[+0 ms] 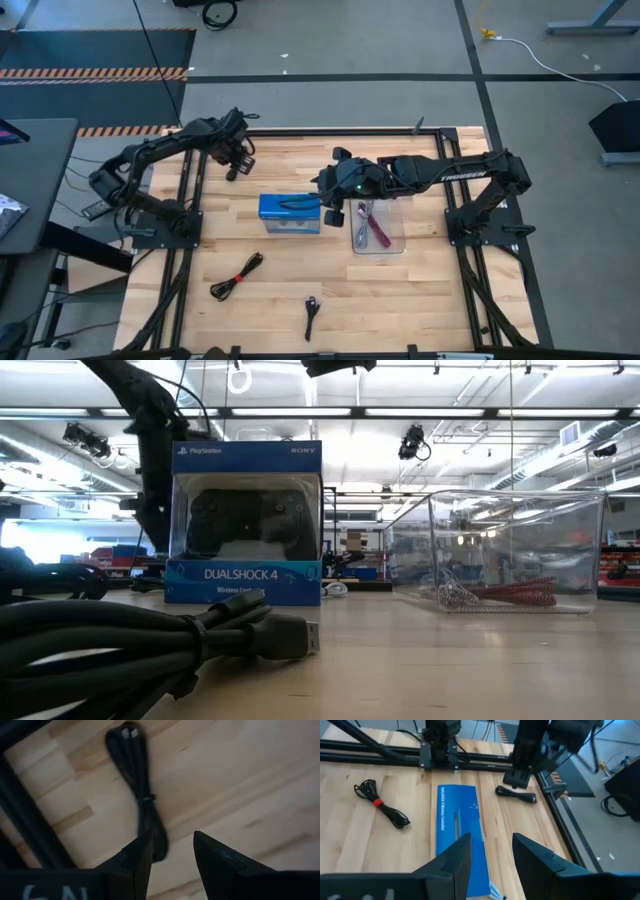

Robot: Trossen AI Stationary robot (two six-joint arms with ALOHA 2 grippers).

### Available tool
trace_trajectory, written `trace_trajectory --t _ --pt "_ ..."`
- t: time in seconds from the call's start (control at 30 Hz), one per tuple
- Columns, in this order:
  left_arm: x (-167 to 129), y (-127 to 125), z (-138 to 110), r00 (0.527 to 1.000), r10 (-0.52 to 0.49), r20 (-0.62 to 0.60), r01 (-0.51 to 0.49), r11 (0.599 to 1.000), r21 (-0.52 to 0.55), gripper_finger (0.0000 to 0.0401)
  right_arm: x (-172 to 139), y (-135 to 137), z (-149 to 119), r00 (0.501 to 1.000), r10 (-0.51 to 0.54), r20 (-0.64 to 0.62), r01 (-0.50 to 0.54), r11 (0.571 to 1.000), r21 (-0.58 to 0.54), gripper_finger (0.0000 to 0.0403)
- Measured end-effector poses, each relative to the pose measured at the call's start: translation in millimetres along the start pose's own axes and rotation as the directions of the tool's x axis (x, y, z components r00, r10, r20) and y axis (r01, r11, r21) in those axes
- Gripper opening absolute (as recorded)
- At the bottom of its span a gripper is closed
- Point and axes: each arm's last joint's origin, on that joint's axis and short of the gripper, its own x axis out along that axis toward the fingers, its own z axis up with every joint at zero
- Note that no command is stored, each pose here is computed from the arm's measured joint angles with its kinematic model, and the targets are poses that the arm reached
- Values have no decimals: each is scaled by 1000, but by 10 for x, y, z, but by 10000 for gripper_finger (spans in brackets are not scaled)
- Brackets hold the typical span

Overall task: Pick and place USB-C Cables
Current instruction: Put the top black charger cable into the transparent bin

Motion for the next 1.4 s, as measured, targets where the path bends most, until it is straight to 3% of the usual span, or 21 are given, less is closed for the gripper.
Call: trace_trajectory --t 0.17,0.77,1.17,1.4 --pt "173 -7 47 997 70 -37 -70 998 -2 150 7 -23 22 1000 -7 21 7 1000 -27 148" --pt "748 -20 134 983 61 -175 -57 998 27 145 7 -27 24 1000 -8 24 10 996 -85 148" --pt "621 15 119 985 25 -172 -13 997 73 51 28 -126 17 994 -105 13 106 989 -104 148" --pt "366 43 104 995 13 -99 -7 998 65 52 60 -247 6 991 -135 3 134 986 -104 148"
